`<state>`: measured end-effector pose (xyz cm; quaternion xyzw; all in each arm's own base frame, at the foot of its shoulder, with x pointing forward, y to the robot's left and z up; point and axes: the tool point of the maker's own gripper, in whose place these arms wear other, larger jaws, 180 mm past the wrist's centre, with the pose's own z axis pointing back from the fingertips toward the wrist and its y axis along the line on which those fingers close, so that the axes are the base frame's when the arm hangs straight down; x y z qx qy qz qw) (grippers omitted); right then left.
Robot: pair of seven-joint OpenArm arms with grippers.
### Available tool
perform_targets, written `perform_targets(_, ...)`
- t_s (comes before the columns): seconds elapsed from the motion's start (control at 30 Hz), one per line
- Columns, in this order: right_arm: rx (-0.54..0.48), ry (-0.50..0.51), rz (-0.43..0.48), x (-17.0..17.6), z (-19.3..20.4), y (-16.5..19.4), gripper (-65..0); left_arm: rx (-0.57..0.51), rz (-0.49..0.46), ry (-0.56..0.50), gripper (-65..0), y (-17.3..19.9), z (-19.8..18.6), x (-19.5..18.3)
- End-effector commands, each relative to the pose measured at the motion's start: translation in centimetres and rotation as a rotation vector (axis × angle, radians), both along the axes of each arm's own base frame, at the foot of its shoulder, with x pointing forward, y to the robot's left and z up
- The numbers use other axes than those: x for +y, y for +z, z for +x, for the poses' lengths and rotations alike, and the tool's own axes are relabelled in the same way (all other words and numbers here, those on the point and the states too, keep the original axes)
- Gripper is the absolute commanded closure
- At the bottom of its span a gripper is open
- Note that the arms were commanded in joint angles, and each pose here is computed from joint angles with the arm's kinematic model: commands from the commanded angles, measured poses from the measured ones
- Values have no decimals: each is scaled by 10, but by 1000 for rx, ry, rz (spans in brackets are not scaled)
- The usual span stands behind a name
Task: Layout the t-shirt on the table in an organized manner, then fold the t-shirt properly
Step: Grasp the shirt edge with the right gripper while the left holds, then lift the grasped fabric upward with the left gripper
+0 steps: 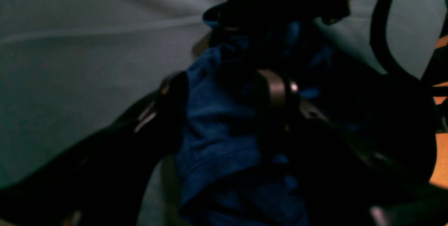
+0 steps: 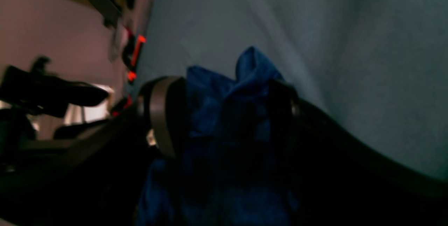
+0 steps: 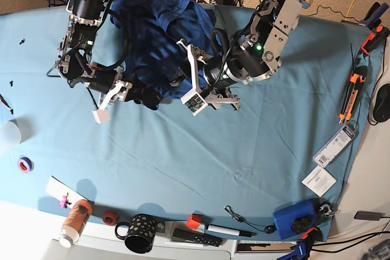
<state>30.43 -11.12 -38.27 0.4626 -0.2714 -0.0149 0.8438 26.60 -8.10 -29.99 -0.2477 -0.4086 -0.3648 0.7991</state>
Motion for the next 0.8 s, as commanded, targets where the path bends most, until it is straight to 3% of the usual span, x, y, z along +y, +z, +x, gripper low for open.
perform_targets(0.0,36,24,-17,4,-5,-6,-356,-36,-32,-1,-310,14,5,-4)
perform_targets(0.2,77,37,-146,-17,-12,-22,-338,-26,-3,-1,-310,8,4,2)
perform_targets(0.23,78,43,-168,-21,-13,-24,-280,-22,0,6,-310,7,5,4)
perform_targets(0.33,86,46,-210,-33,-14,-27,-7,11,6,69,-330,3,10,12)
perform_targets(0.5,86,44,-224,-39,-14,-26,0,46,-1,153,-338,-1,21,38)
perform_targets(0.77,64,62,-231,-38,-15,-25,0,206,-208,205,-337,0,9,91)
